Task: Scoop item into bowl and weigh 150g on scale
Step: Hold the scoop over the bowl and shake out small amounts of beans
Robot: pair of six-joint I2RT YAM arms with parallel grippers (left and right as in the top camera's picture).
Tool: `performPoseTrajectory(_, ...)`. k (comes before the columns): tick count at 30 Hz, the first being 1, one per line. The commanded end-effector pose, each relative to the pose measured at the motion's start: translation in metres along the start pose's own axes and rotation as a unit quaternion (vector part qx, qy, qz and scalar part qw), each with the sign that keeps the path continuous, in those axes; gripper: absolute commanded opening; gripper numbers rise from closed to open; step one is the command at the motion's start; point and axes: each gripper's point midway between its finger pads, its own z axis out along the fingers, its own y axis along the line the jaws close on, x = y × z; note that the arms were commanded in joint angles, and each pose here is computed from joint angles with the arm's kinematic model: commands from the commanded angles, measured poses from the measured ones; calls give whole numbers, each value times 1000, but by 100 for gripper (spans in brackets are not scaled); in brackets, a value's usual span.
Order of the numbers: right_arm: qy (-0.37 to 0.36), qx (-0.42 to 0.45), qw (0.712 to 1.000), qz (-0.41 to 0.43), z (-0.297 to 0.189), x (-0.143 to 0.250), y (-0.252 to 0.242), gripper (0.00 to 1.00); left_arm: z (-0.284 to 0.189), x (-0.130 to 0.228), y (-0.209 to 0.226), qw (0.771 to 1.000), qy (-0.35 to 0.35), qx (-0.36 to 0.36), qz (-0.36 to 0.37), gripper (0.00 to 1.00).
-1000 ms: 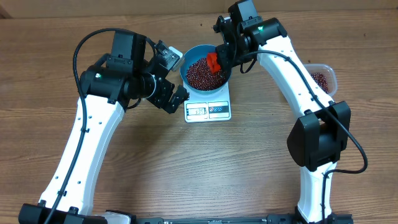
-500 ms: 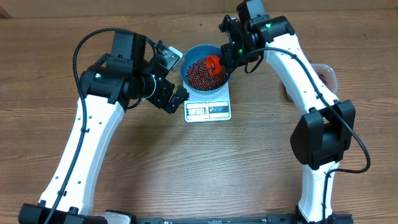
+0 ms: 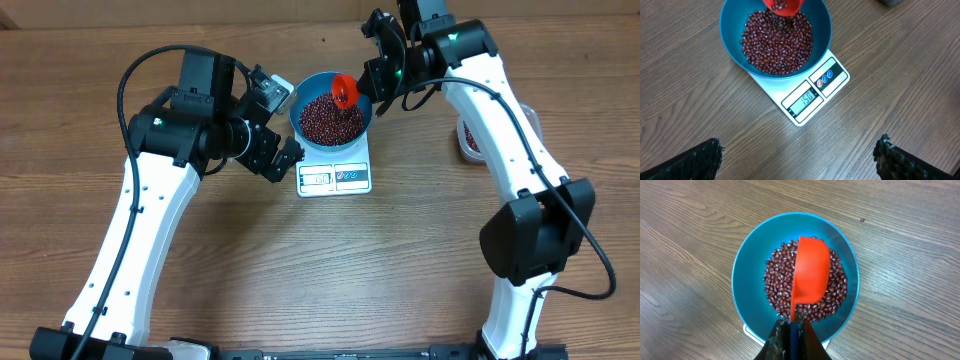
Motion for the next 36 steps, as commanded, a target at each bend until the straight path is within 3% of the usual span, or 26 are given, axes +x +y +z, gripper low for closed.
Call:
performPoseTrajectory(1, -35, -2, 999, -12, -28, -15, 11, 4, -7, 0, 0, 1000, -6, -5, 10, 100)
performPoseTrajectory(36, -35, 79, 995, -47, -35, -14, 20, 4, -6, 0, 0, 1000, -6, -5, 10, 100)
